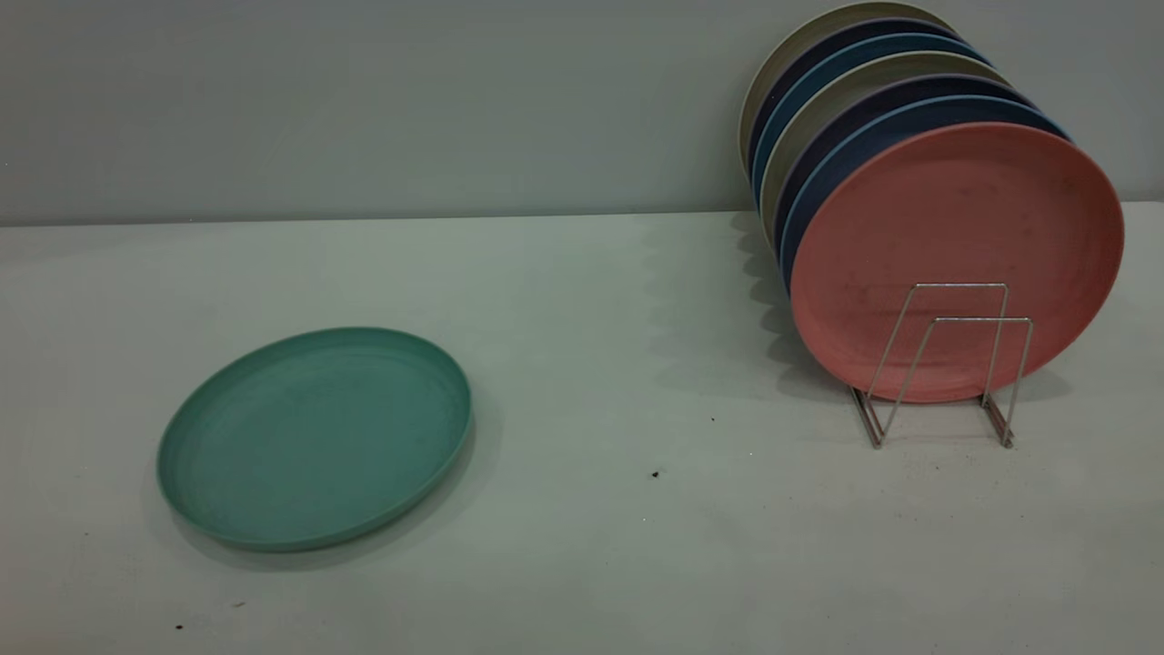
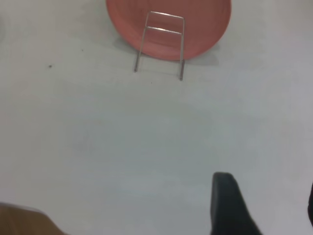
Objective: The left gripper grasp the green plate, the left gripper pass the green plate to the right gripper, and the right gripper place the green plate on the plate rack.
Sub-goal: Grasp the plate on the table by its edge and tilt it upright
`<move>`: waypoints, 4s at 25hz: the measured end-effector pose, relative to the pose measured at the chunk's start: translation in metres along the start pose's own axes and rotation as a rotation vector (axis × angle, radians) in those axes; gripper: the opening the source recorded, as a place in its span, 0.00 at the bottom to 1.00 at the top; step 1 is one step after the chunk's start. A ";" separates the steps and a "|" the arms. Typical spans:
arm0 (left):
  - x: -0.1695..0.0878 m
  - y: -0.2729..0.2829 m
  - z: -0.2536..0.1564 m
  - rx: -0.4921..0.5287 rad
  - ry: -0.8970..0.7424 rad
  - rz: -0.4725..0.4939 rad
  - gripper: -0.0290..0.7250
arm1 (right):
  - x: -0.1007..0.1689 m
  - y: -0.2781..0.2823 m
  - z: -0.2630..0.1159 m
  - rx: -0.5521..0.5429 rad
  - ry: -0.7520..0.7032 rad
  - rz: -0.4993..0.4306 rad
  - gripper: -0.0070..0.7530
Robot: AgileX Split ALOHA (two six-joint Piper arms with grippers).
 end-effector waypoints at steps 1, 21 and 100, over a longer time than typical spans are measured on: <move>0.000 0.000 0.000 0.000 0.000 0.000 0.52 | 0.000 0.000 0.000 0.000 0.000 0.000 0.54; 0.000 0.000 0.000 0.000 0.000 0.000 0.52 | 0.000 0.000 0.000 0.000 -0.001 0.000 0.54; 0.078 -0.400 -0.022 0.399 0.814 -0.393 0.08 | 0.021 -0.196 0.069 0.308 -0.065 0.261 0.55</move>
Point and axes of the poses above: a point on each arm's last joint axis where the gripper is mounted, y pointing back along that axis away from the gripper, x along the wrist's bending axis when the last joint is at zero, z = x × y, the point moved 1 cm from there along -y, pointing out along that axis toward the gripper, and after that the axes turned 13 degrees about -y, right-handed, at the moved point
